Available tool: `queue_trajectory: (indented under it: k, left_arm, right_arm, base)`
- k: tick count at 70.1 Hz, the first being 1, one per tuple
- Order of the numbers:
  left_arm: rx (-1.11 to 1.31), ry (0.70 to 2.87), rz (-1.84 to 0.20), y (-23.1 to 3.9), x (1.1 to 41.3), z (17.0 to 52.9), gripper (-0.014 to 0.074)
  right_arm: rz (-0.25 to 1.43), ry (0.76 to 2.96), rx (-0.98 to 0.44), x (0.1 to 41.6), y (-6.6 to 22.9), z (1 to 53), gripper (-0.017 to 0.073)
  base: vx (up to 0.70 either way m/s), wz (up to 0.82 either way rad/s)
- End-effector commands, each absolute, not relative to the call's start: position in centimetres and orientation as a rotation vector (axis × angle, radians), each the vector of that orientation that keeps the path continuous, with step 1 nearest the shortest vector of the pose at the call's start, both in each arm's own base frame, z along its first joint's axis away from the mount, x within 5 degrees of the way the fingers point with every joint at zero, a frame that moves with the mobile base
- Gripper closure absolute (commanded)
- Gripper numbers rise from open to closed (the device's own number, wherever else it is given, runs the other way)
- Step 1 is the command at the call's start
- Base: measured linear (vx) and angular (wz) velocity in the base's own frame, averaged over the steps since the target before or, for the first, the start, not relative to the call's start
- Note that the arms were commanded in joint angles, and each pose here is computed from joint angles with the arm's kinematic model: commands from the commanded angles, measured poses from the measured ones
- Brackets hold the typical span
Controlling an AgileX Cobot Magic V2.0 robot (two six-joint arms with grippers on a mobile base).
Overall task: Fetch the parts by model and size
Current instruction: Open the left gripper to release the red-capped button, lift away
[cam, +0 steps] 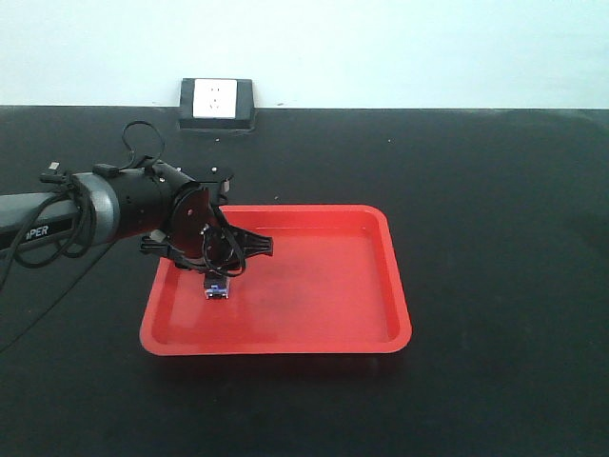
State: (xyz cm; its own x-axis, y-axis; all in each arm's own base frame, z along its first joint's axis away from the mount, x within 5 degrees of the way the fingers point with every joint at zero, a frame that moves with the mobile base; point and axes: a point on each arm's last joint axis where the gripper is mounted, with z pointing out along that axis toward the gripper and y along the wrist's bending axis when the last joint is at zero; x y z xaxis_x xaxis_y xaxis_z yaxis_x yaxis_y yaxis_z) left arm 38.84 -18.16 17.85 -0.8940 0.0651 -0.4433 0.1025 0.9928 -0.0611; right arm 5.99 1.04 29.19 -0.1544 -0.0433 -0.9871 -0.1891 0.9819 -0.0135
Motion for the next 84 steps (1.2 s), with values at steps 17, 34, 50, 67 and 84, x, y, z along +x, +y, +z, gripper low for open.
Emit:
queue_trajectory:
  k: [17, 34, 50, 67, 84]
  left_arm:
    - [0.119, 2.588, -0.158, -18.3, 38.9, 21.1, 0.023]
    - [0.118, 2.536, -0.168, -17.8, 38.2, 24.1, -0.0051]
    - [0.161, 2.451, -0.095, -16.5, 36.8, 28.2, -0.0092]
    - [0.226, 2.28, 0.104, -13.5, 34.4, 34.5, -0.0036]
    - [0.229, 2.218, 0.209, -9.2, 31.7, 38.0, 0.0092]
  right_arm:
    - [0.128, 1.625, -0.176, 6.0, 1.1, 30.8, 0.0564]
    - [0.128, 1.625, -0.176, 6.0, 1.1, 30.8, 0.0564]
    - [0.128, 1.625, -0.176, 6.0, 1.1, 30.8, 0.0564]
    - [0.128, 1.625, -0.176, 6.0, 1.1, 30.8, 0.0564]
    - [0.128, 1.625, -0.176, 6.0, 1.1, 30.8, 0.0564]
  base:
    - [0.0, 0.0]
    - [0.0, 0.0]
    - [0.0, 0.0]
    - [0.0, 0.0]
    - [0.0, 0.0]
